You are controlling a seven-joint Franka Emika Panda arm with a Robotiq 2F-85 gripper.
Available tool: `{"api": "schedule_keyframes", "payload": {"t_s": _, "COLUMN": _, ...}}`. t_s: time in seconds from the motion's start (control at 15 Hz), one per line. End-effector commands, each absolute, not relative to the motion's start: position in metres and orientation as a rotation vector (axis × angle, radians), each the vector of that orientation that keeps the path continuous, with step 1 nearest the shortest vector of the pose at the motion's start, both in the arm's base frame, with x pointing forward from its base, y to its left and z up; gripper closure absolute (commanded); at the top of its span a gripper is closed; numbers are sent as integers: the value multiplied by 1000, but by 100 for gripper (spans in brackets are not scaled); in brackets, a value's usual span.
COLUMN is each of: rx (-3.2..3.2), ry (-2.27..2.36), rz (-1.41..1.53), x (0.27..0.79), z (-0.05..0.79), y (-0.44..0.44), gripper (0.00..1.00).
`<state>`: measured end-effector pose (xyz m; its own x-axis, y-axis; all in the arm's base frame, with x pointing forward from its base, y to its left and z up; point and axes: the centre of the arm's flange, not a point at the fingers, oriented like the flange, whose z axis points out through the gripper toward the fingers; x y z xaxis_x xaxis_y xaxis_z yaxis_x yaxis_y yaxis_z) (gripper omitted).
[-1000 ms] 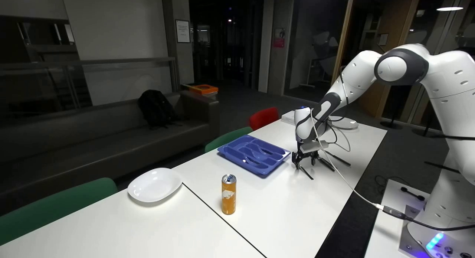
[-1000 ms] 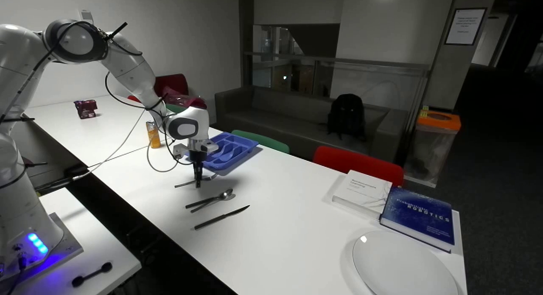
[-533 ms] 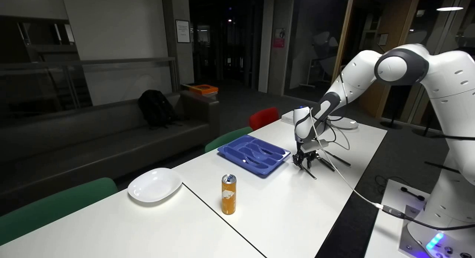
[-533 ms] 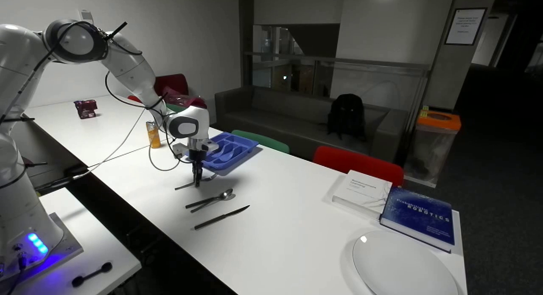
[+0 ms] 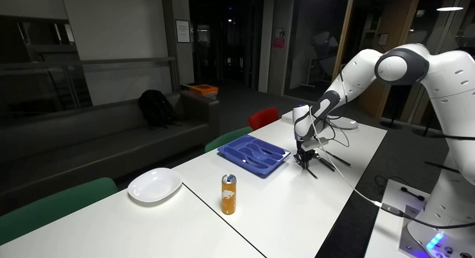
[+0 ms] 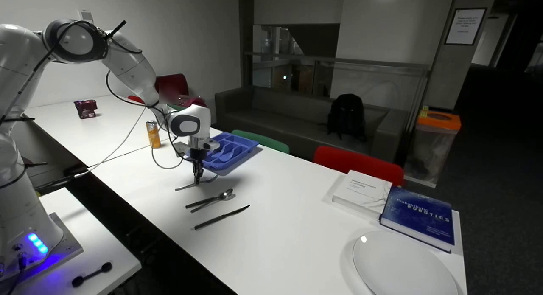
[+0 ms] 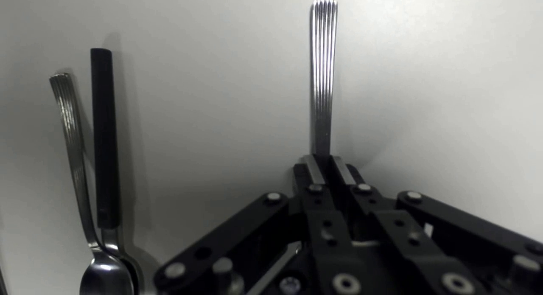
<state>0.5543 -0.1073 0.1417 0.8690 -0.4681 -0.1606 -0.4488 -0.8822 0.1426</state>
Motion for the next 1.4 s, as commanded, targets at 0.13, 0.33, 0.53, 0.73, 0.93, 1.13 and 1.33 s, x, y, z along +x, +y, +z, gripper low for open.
{"api": "schedule_keyframes", "payload": {"t_s": 0.13, "rx": 2936, "ry": -667, "rz": -321, "x": 549, "z": 148, "y": -107, "gripper": 98}}
{"api": "schedule_keyframes", "payload": {"t_s": 0.33, "rx": 2916, "ry": -659, "rz": -299, "x": 537, "z": 160, "y": -98, "gripper": 98}}
{"api": "schedule_keyframes", "payload": {"t_s": 0.53, "rx": 2900, "ry": -637, "rz": -261, "x": 518, "z": 179, "y": -84, "gripper": 98}}
{"api": "schedule_keyframes", "payload": {"t_s": 0.73, "rx": 2879, "ry": -630, "rz": -208, "x": 500, "z": 204, "y": -68, "gripper": 98}}
{"api": "schedule_keyframes", "payload": {"t_s": 0.93, "rx": 2848, "ry": -617, "rz": -143, "x": 487, "z": 235, "y": -51, "gripper": 98}}
{"api": "schedule_keyframes", "payload": {"t_s": 1.13, "rx": 2844, "ry": -591, "rz": -150, "x": 509, "z": 221, "y": -51, "gripper": 98}}
{"api": "schedule_keyframes", "payload": {"t_s": 1.33, "rx": 2844, "ry": -588, "rz": -141, "x": 508, "z": 226, "y": -47, "gripper": 91}}
